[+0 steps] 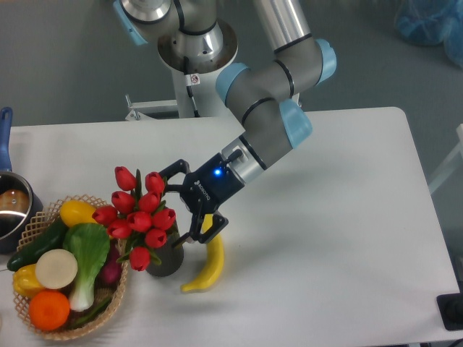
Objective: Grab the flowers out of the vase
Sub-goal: 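Close the gripper around the tulip stems just below the blooms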
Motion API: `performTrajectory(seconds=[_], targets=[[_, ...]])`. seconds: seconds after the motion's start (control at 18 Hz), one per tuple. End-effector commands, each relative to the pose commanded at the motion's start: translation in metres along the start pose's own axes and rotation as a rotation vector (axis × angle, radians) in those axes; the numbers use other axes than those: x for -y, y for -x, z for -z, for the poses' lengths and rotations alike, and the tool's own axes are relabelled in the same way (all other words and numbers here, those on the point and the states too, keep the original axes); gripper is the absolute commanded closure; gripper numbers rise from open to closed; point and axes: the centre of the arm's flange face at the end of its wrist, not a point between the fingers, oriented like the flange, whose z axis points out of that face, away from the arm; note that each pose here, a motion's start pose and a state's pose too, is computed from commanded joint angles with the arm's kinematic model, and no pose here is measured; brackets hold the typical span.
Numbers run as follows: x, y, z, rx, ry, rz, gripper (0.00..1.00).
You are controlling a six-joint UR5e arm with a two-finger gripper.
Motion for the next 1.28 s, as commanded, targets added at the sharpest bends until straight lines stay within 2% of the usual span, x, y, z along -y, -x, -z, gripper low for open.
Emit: performTrajectory(seconds=[1.11, 1.17, 1.28], targets=[[-0.011, -0.019, -0.014, -0.03, 0.006, 0.011, 0.0], [-0.01, -0.02, -0.014, -0.03, 0.004, 0.012, 0.06], [-0.012, -0.021, -0.014, -0.03, 0.004, 0.017, 0.25]])
